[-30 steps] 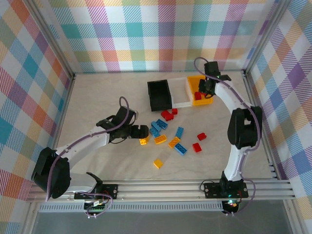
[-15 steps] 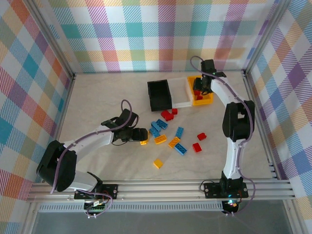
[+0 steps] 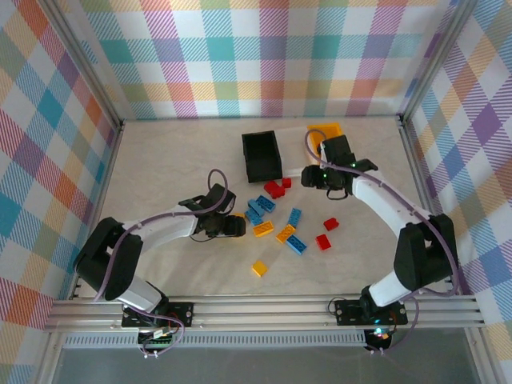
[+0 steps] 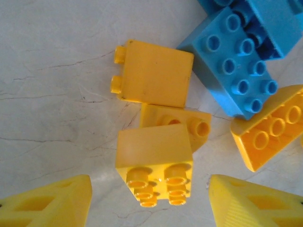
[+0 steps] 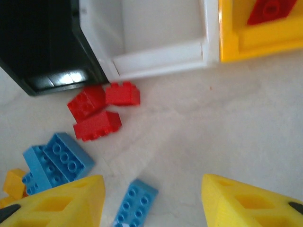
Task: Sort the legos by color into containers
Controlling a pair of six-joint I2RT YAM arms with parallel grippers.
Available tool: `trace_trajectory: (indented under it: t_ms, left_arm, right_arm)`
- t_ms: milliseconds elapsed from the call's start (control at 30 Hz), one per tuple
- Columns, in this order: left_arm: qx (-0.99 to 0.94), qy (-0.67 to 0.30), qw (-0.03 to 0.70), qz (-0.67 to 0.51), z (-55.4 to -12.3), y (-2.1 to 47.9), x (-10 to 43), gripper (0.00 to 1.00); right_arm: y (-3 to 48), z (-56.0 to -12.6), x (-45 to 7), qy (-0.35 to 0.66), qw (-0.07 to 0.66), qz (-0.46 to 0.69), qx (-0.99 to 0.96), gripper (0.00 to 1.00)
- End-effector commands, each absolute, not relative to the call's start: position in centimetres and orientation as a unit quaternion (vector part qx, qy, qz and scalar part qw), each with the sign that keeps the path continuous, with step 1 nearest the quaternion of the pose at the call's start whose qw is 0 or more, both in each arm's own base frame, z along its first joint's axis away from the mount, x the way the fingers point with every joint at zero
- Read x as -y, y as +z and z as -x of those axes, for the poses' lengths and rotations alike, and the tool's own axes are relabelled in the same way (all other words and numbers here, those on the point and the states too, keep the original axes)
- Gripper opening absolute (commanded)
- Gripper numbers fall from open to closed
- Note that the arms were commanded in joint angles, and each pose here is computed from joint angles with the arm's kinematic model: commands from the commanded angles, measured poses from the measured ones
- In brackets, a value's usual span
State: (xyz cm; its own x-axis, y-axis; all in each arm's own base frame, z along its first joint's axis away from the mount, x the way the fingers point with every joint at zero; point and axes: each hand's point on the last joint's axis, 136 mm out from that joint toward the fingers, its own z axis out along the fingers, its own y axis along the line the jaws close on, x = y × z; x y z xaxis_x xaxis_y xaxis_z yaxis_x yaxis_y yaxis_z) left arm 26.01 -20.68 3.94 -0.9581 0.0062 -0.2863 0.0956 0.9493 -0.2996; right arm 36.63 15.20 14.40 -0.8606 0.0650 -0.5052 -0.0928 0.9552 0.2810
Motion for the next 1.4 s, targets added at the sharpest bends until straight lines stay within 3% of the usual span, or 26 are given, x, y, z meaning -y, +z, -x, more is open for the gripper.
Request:
trace_trajectory:
  t_ms: [0,233,367,567,767,967,1133,1367]
  left_arm:
    - [-0.976,-0.149,0.155,-0.018,-27.0,4.1,20.9,0.61]
    - [-0.977,-0.145,0.152,-0.022,-27.8,3.5,21.6,0.56]
    - [-0.978,-0.143,0.152,-0.023,-28.1,3.4,21.7,0.48]
    - [-0.980,-0.133,0.147,-0.025,-28.1,3.2,21.5,0.26]
    - [-0.980,-0.127,0.148,-0.028,-27.6,4.4,20.9,0.24]
    - [-0.972,-0.137,0.185,-0.042,-28.0,9.6,20.8,0.24]
    - [-0.960,-0.148,0.225,-0.072,-32.0,15.2,22.9,0.25]
    - [-0.949,-0.151,0.257,-0.105,-41.0,17.9,27.4,0.25]
  right_arm:
    - [15.7,-35.4,-16.3,0.185,0.276,0.013,-0.943,0.56]
    - [15.7,-33.5,-16.5,0.192,0.275,0.028,-0.942,0.55]
    - [15.9,-33.1,-16.6,0.199,0.277,0.031,-0.939,0.55]
    - [15.3,-32.7,-16.5,0.199,0.274,0.029,-0.940,0.55]
    - [14.6,-32.2,-16.7,0.207,0.265,0.029,-0.941,0.54]
    - [13.4,-31.3,-16.9,0.218,0.252,0.028,-0.942,0.54]
    - [12.7,-30.6,-17.4,0.239,0.242,0.023,-0.940,0.55]
    - [13.3,-29.6,-18.0,0.257,0.239,0.027,-0.936,0.54]
